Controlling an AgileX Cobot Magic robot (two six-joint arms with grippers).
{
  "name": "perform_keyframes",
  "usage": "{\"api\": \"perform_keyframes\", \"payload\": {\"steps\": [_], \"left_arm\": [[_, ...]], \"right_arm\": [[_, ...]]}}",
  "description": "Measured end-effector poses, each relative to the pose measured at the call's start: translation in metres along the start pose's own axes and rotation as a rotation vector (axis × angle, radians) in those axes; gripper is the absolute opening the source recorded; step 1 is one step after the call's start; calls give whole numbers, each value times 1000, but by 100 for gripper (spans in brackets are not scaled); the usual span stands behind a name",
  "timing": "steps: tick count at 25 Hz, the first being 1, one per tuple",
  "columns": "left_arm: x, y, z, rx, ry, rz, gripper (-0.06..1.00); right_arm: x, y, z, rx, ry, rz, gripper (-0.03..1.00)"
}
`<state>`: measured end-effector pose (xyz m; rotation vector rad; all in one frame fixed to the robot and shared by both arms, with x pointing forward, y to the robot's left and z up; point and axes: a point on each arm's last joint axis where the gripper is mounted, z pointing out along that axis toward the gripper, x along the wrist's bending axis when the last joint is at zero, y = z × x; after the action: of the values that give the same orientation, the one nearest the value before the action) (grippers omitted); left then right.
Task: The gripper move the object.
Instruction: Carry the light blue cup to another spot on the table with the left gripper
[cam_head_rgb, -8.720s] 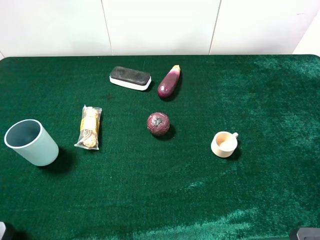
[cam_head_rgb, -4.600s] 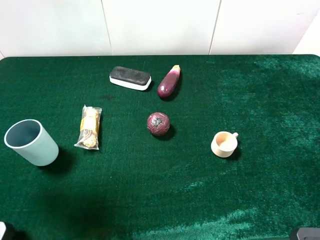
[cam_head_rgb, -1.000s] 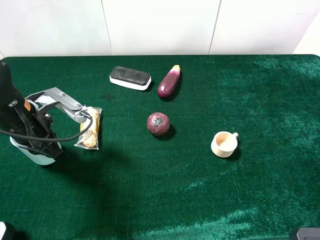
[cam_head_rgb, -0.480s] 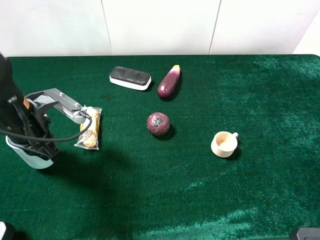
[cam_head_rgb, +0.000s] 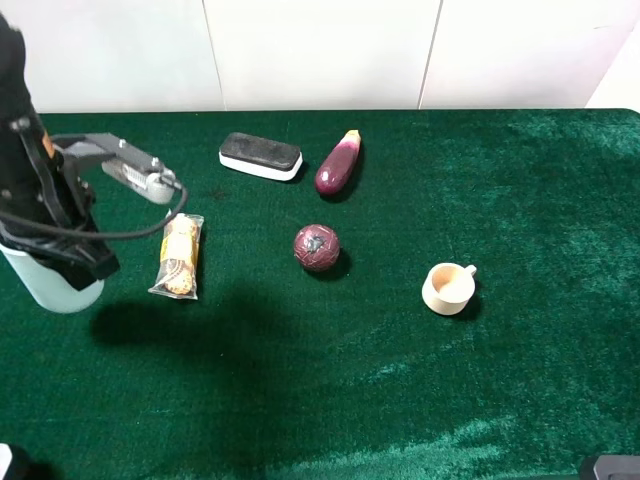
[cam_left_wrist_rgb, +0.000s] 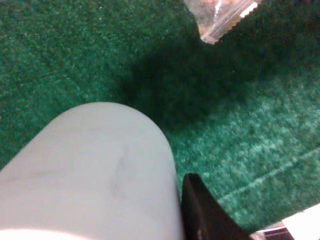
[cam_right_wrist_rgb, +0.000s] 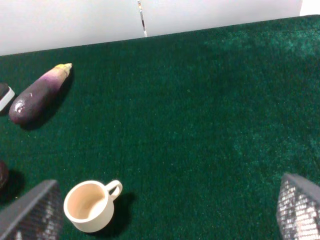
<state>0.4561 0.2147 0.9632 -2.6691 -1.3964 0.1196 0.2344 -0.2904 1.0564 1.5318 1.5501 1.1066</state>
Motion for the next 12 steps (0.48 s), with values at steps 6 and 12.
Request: {"api": "perform_keyframes", "payload": {"steps": [6,12], "left_arm": [[-6,15,-31,-52,-96,-44,8],[-12,28,-57,-137,-140,-45,8]], "right_arm": [[0,0,0,0,0,0,65],[0,0,0,0,0,0,65]]}}
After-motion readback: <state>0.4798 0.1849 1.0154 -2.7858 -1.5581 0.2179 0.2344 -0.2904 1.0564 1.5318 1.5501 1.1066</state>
